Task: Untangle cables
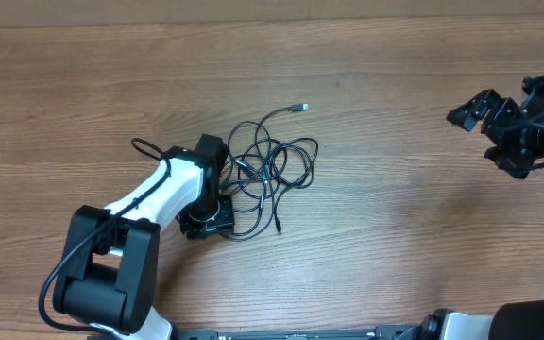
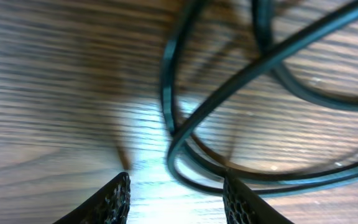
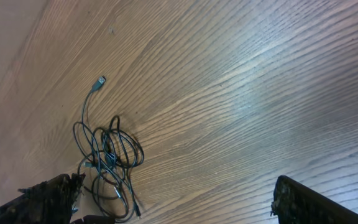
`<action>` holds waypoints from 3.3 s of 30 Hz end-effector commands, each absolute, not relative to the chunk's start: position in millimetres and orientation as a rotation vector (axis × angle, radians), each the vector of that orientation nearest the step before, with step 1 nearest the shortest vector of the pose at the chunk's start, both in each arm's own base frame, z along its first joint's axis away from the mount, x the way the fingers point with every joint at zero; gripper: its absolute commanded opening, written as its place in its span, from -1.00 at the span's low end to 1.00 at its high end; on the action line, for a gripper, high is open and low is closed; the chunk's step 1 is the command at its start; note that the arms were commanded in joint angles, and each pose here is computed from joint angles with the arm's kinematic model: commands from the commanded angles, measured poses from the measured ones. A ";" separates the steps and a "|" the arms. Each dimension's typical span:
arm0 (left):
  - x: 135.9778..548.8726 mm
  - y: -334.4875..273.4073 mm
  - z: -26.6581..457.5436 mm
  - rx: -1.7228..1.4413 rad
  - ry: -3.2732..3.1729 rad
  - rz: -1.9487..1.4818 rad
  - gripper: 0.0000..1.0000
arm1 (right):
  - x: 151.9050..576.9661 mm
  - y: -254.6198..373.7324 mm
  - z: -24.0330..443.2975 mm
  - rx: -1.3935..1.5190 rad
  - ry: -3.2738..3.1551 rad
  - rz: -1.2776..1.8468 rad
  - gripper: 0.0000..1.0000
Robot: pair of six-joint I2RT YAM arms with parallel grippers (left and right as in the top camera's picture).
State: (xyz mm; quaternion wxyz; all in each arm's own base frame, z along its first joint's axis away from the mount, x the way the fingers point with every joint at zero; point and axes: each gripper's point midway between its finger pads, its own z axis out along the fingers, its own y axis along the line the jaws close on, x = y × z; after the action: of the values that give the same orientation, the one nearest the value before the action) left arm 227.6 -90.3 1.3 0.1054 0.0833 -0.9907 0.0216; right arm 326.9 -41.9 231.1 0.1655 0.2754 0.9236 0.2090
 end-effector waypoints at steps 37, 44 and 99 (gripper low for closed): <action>246.1 -84.8 -11.4 0.345 -3.024 0.011 -0.73 | 325.2 -39.3 234.0 0.766 2.627 0.600 1.00; 251.0 -86.1 4.1 0.343 -3.010 -0.001 -0.84 | 325.3 -39.3 234.0 0.766 2.626 0.600 1.00; 268.6 -106.3 -1.2 -0.283 -3.109 0.036 -0.38 | 325.2 -39.3 233.9 0.766 2.627 0.600 1.00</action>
State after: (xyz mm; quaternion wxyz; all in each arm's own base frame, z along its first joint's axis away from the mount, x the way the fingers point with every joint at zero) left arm 278.3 -103.0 10.4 -0.0074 -0.0762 -0.9971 0.0026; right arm 325.8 -41.5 230.8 0.1629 0.2762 0.9238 0.2093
